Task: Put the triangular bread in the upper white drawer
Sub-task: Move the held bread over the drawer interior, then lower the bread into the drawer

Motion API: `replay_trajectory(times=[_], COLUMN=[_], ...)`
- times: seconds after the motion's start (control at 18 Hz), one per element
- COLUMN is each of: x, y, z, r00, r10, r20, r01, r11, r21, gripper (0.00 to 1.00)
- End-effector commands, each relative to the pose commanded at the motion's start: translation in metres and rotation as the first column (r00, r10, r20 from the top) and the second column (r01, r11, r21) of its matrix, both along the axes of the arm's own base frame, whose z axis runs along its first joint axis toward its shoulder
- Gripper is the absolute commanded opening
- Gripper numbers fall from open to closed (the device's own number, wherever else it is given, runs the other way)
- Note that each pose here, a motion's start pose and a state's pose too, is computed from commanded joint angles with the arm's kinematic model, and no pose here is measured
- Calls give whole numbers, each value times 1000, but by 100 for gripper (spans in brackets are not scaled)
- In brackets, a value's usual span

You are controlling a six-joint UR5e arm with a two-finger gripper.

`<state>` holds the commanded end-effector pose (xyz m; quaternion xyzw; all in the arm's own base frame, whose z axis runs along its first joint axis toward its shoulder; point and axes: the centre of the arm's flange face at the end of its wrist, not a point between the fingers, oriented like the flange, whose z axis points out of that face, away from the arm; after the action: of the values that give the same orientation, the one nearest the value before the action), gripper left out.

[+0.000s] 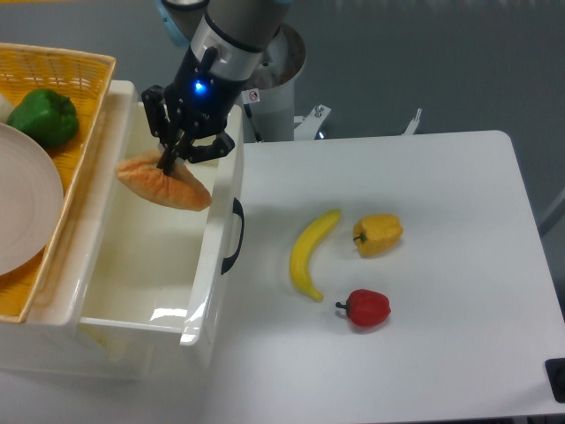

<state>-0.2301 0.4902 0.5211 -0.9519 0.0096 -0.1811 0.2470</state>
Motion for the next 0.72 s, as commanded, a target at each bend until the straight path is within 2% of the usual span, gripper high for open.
replay_trajectory(times=[0.72], x=[-10], y=[10], z=[-33], r00=[999], r10=[2], r20=[38], r01=[0], r11=[999], r21=[-47], gripper=[0])
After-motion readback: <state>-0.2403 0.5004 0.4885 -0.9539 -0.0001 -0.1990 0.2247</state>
